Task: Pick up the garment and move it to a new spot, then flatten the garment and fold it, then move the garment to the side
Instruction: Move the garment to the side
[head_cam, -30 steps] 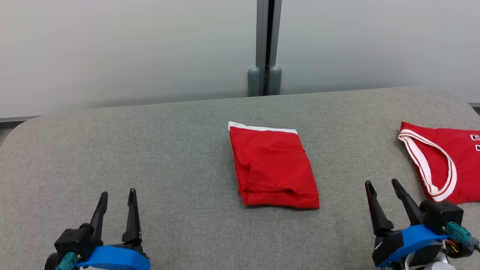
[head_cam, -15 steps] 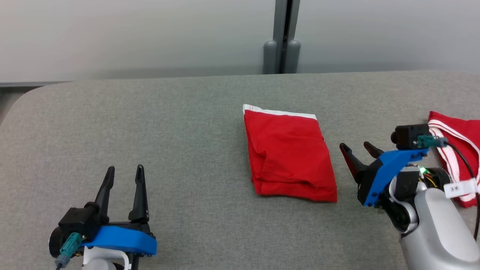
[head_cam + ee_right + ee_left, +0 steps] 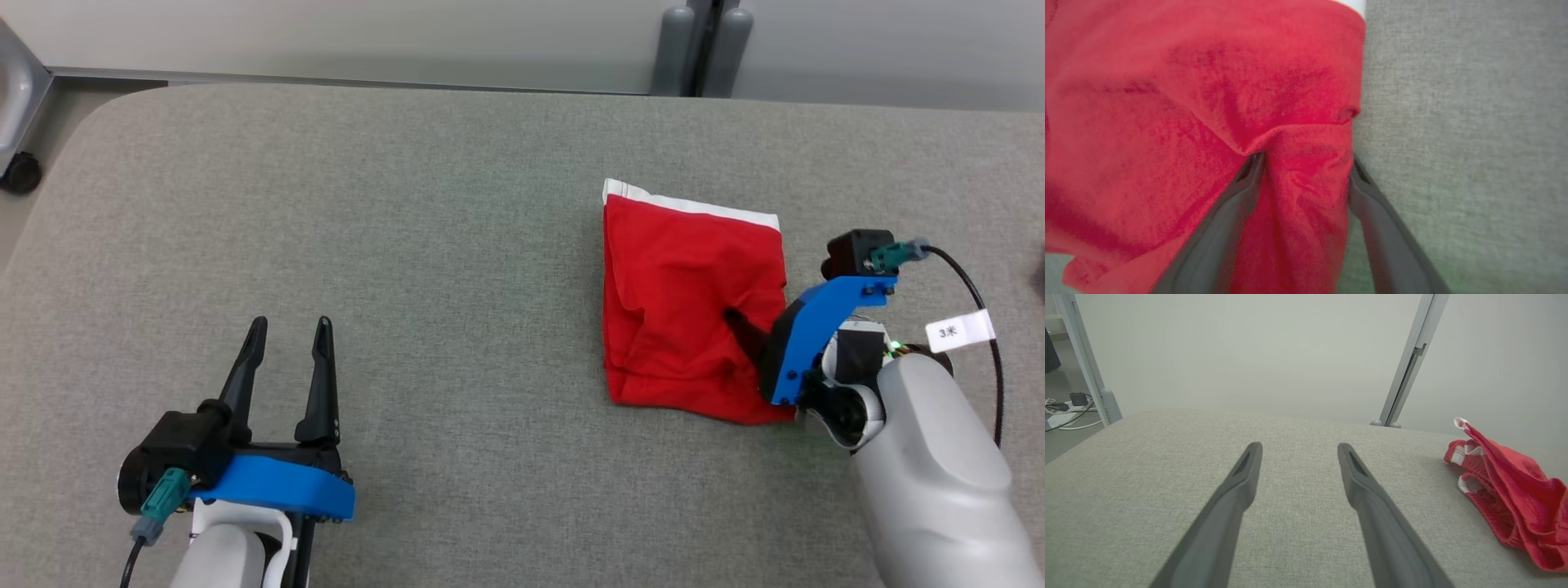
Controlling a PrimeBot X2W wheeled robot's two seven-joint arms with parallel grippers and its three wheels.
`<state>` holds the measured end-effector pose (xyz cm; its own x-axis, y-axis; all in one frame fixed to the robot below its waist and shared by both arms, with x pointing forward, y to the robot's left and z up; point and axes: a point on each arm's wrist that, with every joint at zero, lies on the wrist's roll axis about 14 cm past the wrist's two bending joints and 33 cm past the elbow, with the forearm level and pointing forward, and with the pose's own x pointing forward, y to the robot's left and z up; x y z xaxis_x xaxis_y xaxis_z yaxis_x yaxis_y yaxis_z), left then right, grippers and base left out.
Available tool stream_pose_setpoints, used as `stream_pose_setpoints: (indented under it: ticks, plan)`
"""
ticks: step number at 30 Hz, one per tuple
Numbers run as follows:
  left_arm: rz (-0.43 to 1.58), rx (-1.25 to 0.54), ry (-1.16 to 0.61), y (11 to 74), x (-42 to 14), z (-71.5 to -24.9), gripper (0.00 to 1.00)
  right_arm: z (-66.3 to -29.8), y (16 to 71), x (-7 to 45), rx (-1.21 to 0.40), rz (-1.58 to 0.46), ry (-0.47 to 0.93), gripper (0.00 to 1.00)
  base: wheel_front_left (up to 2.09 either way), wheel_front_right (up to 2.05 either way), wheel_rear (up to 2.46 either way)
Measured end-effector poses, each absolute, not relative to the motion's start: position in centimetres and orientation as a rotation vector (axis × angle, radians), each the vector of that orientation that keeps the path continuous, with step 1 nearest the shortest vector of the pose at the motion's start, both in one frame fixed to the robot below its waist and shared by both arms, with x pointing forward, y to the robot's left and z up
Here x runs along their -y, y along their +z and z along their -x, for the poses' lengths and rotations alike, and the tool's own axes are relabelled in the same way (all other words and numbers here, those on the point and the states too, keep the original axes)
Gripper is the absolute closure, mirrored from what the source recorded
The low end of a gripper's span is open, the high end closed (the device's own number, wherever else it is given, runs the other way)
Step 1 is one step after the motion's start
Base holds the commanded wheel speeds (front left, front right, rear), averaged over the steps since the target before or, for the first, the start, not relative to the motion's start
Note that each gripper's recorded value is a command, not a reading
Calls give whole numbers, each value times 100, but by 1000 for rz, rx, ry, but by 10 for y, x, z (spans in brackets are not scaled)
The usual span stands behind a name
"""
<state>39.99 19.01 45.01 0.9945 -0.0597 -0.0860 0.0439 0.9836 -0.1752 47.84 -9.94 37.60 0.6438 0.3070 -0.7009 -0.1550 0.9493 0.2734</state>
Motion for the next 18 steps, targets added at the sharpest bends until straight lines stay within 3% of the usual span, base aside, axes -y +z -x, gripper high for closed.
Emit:
stream_pose_setpoints:
  ticks: [1,6,12,18]
  plan:
    - [173,-94,-53,449,-190,-401,0,-481,376,96,-835,-200,272,100,0,0,0]
    - [180,-100,-81,445,-180,-411,0,-483,382,88,-837,-57,354,100,0,0,0]
    - [193,-96,-147,443,-156,-427,0,-489,426,118,-755,172,418,100,0,0,0]
    - [216,-77,-254,447,-115,-448,0,-488,475,203,-683,363,313,100,0,0,0]
